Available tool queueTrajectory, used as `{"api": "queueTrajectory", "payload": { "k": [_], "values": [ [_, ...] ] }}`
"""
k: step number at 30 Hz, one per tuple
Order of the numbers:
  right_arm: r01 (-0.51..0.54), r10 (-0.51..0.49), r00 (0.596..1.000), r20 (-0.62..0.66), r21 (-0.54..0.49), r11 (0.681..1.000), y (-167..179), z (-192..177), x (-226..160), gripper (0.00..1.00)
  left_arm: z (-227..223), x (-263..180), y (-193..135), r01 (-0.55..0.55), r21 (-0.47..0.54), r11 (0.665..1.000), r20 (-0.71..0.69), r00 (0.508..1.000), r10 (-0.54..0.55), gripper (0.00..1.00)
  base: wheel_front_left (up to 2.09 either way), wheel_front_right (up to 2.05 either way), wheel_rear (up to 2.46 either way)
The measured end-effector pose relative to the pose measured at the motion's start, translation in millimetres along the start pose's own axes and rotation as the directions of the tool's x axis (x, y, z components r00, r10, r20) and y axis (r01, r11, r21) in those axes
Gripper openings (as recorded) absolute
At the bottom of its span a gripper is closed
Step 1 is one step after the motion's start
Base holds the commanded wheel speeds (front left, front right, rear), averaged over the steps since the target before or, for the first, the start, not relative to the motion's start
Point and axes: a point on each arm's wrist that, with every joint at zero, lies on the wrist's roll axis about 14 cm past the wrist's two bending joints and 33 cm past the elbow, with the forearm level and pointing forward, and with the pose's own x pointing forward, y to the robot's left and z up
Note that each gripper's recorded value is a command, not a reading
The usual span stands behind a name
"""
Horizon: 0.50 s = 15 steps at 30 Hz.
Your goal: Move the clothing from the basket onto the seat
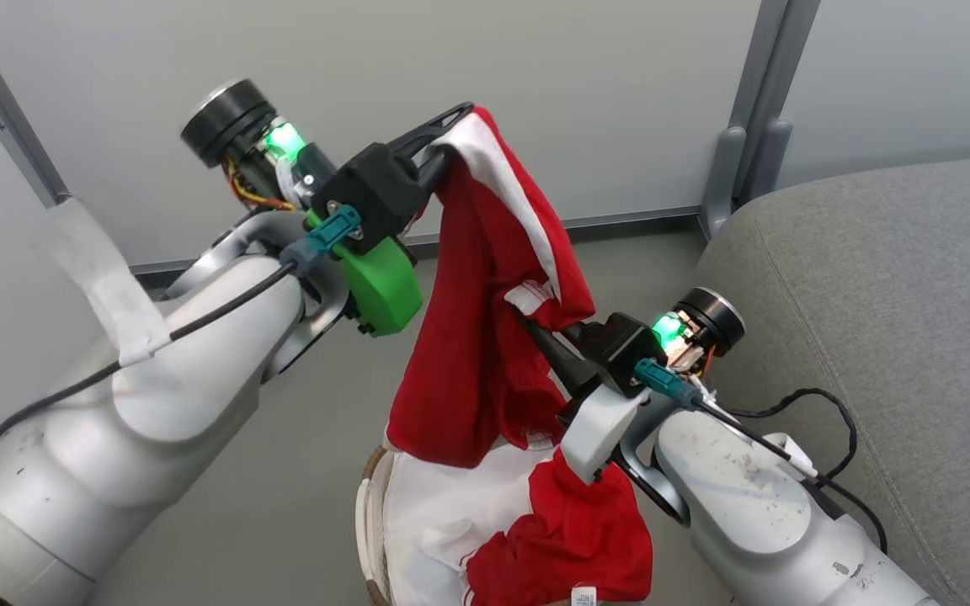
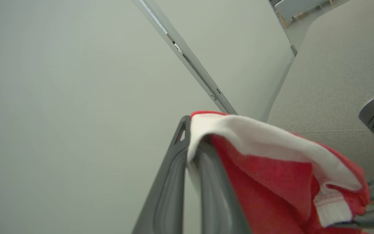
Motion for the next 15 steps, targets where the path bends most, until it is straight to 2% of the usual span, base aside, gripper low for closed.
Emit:
{"api": "queueTrajectory", "payload": {
  "k": [2,3,4,5,6,10,15],
  "values": [
    [0.019,-0.019,1.000,0.012,0.001,1.000,-6,4,-1,0.00,-11,-6,1,-0.035,-0.052,0.998,-0.018,0.999,0.035,0.00,0.00,0.00,0.00],
    [0.027,-0.027,1.000,0.016,0.001,1.000,-9,6,-1,0.00,-15,-9,2,-0.053,-0.081,0.995,-0.021,0.998,0.051,0.15,0.00,0.00,0.00],
    [0.037,-0.037,0.999,0.021,-0.002,0.999,-12,8,-2,0.00,-21,-13,1,-0.075,-0.118,0.990,-0.030,0.997,0.072,0.38,0.00,0.00,0.00],
    [0.048,-0.048,0.999,0.026,-0.002,0.999,-15,10,-3,0.00,-28,-17,0,-0.096,-0.150,0.984,-0.038,0.995,0.092,0.72,0.00,0.00,0.00],
    [0.059,-0.059,0.998,0.031,-0.003,0.998,-18,11,-4,0.00,-35,-21,-1,-0.122,-0.191,0.974,-0.048,0.992,0.115,1.00,0.00,0.00,0.00],
    [0.101,-0.100,0.994,0.046,-0.016,0.995,-32,17,-8,0.00,-64,-38,-16,-0.189,-0.297,0.936,-0.104,0.981,0.165,1.00,0.00,0.00,0.00],
    [0.155,-0.153,0.987,0.056,-0.031,0.987,-48,19,-15,0.00,-101,-65,-44,-0.282,-0.436,0.855,-0.205,0.956,0.211,1.00,0.00,0.00,0.00]
  ]
}}
